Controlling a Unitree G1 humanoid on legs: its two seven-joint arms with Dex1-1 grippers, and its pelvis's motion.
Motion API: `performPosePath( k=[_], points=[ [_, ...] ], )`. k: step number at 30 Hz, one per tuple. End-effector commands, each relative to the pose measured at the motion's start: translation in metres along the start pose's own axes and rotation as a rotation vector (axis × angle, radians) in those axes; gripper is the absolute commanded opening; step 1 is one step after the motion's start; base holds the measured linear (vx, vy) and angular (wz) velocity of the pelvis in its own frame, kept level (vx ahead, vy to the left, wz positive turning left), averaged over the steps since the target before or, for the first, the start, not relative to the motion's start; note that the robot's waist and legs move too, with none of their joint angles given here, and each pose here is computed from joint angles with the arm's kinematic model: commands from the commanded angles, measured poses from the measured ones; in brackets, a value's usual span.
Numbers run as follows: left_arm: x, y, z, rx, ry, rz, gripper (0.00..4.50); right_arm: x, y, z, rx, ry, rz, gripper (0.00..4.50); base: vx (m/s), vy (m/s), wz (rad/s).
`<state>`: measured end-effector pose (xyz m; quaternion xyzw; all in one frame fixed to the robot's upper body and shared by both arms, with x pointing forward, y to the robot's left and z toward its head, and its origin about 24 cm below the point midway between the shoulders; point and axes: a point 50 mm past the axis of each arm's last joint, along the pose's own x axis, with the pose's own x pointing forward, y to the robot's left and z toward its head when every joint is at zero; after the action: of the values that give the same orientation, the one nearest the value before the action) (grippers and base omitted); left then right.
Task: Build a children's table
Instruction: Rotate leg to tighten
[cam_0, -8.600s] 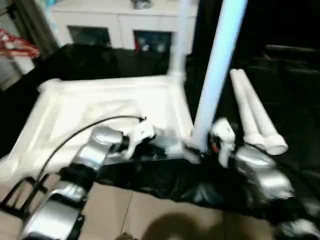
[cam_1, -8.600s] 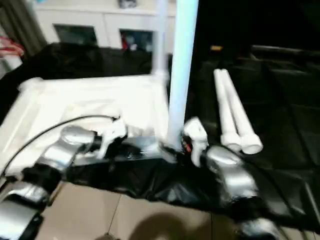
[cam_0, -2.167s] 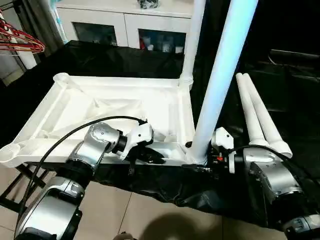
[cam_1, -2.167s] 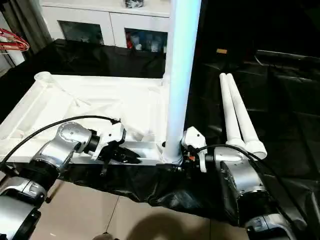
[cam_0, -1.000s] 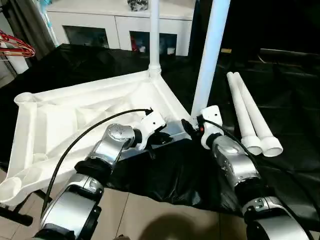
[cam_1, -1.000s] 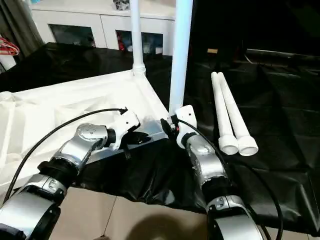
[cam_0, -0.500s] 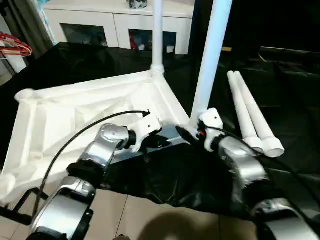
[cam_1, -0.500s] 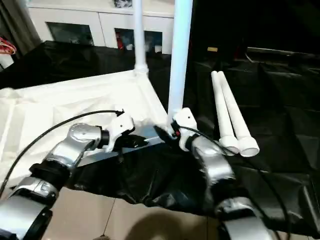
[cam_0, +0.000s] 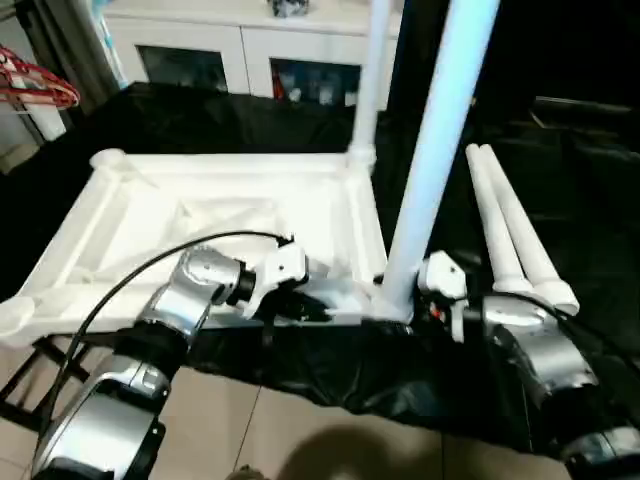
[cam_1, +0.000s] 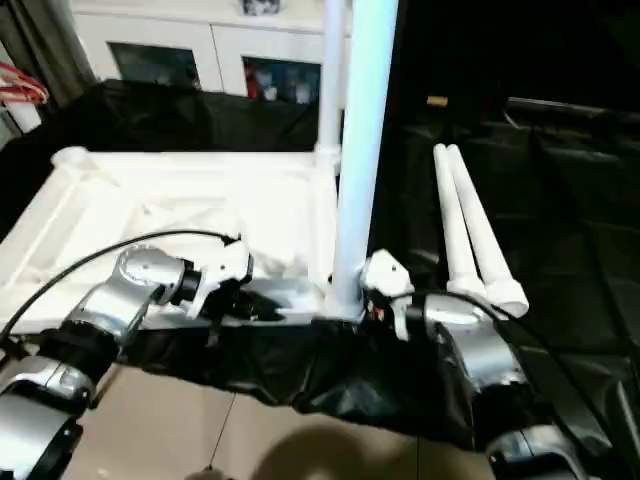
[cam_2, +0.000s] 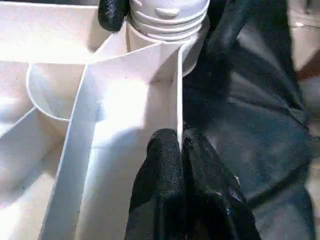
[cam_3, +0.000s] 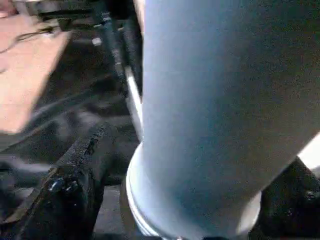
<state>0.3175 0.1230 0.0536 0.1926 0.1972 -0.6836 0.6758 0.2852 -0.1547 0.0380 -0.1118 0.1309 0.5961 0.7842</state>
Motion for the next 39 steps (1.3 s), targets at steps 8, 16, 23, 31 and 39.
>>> performPosePath(
  k=[8, 16, 23, 31, 39],
  points=[
    [0.002, -0.002, 0.013, 0.063, -0.03, -0.064, 0.0, 0.007, 0.019, -0.002, 0.058, 0.015, 0.17, 3.14, 0.0, 0.0, 0.0],
    [0.007, 0.004, 0.018, 0.057, -0.068, 0.022, 0.0, 0.016, 0.017, -0.002, 0.101, -0.027, 0.075, 2.73, 0.0, 0.0, 0.0],
    [0.022, 0.027, 0.031, 0.016, -0.09, 0.309, 0.0, 0.04, -0.012, -0.01, 0.21, -0.04, -0.381, 2.72, 0.0, 0.0, 0.0],
    [0.046, 0.041, 0.05, -0.039, -0.101, 0.501, 0.0, 0.065, -0.029, -0.009, 0.329, -0.009, -0.723, 2.71, 0.0, 0.0, 0.0],
    [0.063, 0.035, 0.057, 0.01, -0.129, 0.467, 0.0, 0.066, -0.037, -0.01, 0.362, -0.018, -0.846, 3.41, 0.0, 0.0, 0.0]
  ],
)
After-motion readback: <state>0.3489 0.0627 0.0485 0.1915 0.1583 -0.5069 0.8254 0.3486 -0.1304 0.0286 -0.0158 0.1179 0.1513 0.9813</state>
